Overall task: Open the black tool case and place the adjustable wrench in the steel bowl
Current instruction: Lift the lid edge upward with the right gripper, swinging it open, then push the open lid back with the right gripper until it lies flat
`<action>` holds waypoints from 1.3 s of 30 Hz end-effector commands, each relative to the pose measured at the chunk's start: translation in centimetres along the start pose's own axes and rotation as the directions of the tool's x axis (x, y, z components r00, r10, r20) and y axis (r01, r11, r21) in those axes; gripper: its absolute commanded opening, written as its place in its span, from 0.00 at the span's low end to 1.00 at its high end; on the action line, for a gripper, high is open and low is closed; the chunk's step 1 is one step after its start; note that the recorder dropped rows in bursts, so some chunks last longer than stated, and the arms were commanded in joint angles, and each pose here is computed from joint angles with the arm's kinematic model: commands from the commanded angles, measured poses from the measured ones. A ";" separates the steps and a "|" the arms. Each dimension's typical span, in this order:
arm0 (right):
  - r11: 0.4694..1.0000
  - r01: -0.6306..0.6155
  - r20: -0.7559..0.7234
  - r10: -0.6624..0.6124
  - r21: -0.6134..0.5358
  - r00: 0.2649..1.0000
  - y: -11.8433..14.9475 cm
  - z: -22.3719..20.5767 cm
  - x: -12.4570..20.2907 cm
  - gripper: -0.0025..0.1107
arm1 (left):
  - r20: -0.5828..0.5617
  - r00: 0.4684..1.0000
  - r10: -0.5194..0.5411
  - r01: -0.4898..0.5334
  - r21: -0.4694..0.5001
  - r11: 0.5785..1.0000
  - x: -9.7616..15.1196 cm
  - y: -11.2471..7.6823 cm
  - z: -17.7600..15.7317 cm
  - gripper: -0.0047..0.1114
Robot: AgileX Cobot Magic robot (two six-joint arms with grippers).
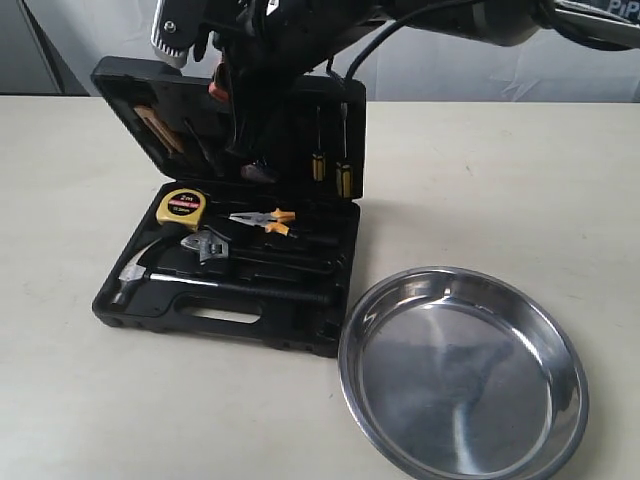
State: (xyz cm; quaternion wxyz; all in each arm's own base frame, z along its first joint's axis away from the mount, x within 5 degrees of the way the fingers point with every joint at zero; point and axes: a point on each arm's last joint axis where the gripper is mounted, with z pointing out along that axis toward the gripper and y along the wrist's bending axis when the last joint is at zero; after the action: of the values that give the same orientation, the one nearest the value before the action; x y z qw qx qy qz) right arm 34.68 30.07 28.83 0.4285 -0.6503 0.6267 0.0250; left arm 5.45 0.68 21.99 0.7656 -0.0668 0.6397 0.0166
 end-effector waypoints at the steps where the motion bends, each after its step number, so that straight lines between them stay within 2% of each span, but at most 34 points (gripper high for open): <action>1: 0.997 0.042 -0.005 -0.042 0.058 0.999 -0.2 1.7 0.6 0.02 | 0.004 1.000 0.000 0.000 0.002 1.000 -0.1 0.0 0.0 0.04; 9: 0.994 0.042 0.009 -0.043 0.101 0.999 -0.3 2.9 0.9 0.02 | 0.004 1.000 0.000 0.000 0.002 1.000 -0.1 0.0 0.0 0.04; 31: 0.994 0.097 0.027 -0.098 0.058 0.995 0.0 -1.4 -1.8 0.02 | 0.004 1.000 0.000 0.000 0.002 1.000 -0.1 0.0 0.0 0.04; 39: 0.979 0.146 0.036 -0.152 0.142 0.988 -0.8 -1.9 -2.2 0.02 | 0.004 1.000 0.000 0.000 0.002 1.000 -0.1 0.0 0.0 0.04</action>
State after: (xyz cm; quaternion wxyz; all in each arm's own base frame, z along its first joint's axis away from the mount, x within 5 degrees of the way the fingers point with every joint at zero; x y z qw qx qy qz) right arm 33.75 30.70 29.16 0.4241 -0.6789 0.5993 -0.0015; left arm 5.45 0.68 21.99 0.7656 -0.0668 0.6397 0.0166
